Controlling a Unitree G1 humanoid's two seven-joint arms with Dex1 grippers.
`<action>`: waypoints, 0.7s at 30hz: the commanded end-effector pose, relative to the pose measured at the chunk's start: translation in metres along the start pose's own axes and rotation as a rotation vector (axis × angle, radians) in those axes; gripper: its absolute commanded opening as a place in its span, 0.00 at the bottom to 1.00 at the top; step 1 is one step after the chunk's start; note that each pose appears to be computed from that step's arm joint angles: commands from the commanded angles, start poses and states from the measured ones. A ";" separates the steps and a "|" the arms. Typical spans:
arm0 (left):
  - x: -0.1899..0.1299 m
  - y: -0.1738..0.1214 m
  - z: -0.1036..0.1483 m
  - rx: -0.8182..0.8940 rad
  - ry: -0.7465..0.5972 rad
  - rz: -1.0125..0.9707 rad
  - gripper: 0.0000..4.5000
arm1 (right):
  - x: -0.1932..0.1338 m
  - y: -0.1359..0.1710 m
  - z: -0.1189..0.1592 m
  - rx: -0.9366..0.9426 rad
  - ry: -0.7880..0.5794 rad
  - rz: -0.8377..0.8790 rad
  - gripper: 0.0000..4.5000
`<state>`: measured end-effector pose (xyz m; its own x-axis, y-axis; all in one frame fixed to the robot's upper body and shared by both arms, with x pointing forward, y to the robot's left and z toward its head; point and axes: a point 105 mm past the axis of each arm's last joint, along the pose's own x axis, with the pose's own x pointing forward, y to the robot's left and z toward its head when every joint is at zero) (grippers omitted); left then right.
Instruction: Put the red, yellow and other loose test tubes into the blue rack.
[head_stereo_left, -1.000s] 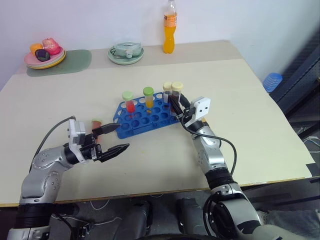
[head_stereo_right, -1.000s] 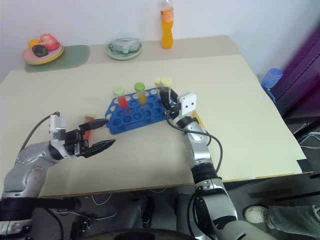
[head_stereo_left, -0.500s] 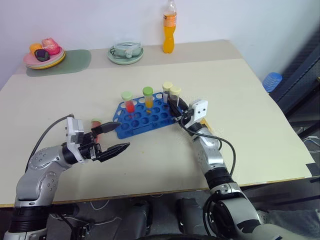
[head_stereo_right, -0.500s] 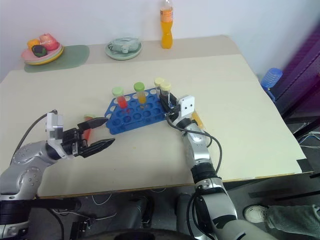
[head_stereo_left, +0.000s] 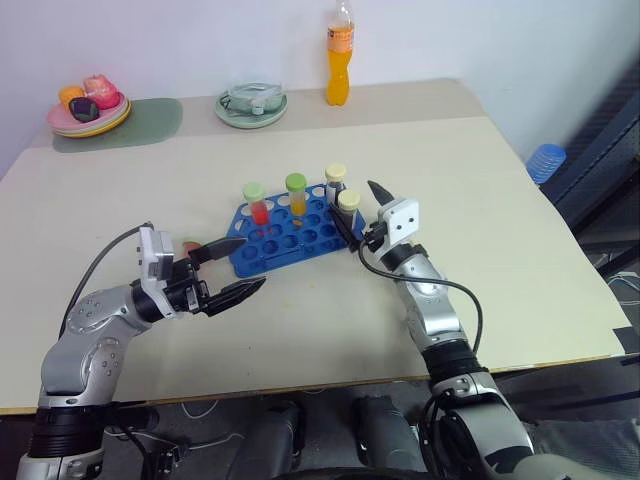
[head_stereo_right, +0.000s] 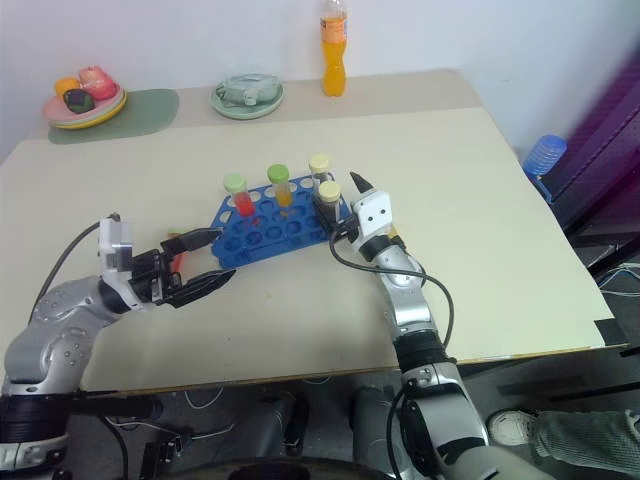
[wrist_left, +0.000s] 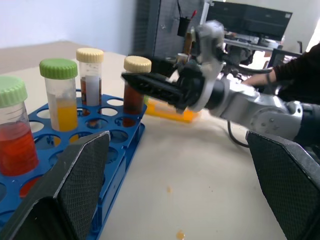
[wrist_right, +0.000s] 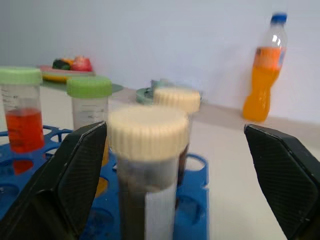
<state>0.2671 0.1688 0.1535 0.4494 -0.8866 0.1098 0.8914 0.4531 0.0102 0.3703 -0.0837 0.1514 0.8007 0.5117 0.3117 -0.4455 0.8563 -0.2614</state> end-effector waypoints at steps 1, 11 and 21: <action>0.005 -0.002 0.006 0.028 -0.019 -0.022 1.00 | -0.007 -0.011 0.028 -0.088 0.082 0.030 0.99; 0.011 -0.001 0.002 0.017 -0.027 -0.045 1.00 | -0.036 -0.051 0.058 0.164 0.490 0.057 0.99; 0.018 0.000 0.000 0.015 -0.034 -0.073 1.00 | -0.052 -0.074 0.006 0.272 1.001 0.052 0.99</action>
<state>0.2755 0.1524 0.1488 0.3886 -0.9125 0.1274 0.9200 0.3919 0.0002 0.3553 -0.1741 0.1517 0.6879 0.3549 -0.6331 -0.4514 0.8923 0.0097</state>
